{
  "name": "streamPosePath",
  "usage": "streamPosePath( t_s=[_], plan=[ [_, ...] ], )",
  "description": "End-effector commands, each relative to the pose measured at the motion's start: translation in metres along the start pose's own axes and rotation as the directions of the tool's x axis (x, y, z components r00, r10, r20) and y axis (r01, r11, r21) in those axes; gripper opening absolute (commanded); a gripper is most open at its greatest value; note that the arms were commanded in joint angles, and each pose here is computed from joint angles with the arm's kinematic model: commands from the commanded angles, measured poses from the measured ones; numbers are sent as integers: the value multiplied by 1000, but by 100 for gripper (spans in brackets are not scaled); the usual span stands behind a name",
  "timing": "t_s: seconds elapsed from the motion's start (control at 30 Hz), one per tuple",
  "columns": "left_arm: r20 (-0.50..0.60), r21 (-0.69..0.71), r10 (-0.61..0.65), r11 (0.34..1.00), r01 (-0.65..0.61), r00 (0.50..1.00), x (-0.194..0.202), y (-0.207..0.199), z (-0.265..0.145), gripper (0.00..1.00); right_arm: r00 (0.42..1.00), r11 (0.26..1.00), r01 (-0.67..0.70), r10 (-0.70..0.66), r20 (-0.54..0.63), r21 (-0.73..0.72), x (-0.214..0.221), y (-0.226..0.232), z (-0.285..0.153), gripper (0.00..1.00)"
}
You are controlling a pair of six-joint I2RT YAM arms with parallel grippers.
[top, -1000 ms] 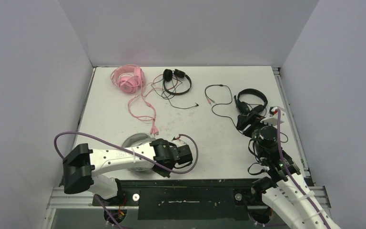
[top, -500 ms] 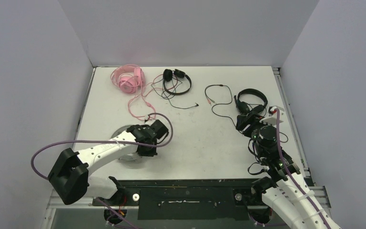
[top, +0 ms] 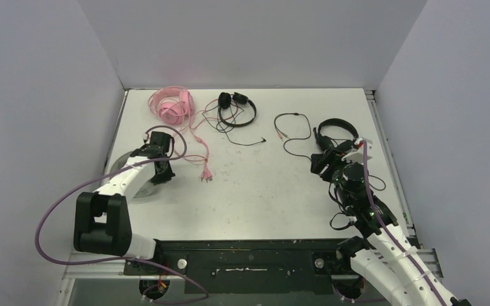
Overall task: Wrap the headphones
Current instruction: Move the headphones to the corner of the board.
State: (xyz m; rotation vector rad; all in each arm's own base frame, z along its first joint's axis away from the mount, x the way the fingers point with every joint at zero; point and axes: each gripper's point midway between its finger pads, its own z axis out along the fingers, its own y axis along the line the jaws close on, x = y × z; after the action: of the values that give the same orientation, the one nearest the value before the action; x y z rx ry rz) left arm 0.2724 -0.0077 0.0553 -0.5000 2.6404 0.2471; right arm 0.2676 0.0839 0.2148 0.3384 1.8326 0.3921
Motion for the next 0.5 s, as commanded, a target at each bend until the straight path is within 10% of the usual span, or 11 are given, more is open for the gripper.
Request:
streamPosePath(
  t_s=[0.0, 0.3, 0.47],
  plan=[
    [106, 41, -13, 999, 9, 994, -52, -3, 2, 1, 999, 998, -13, 17, 51, -64, -24, 18, -4, 61],
    [165, 129, -82, 990, 61, 983, -86, -6, -16, 11, 999, 996, -22, 24, 24, -81, -23, 21, -13, 62],
    [289, 285, -119, 958, 34, 950, -118, -46, -76, 45, 1000, 996, -17, 17, 3, -83, -21, 21, -17, 63]
  ],
)
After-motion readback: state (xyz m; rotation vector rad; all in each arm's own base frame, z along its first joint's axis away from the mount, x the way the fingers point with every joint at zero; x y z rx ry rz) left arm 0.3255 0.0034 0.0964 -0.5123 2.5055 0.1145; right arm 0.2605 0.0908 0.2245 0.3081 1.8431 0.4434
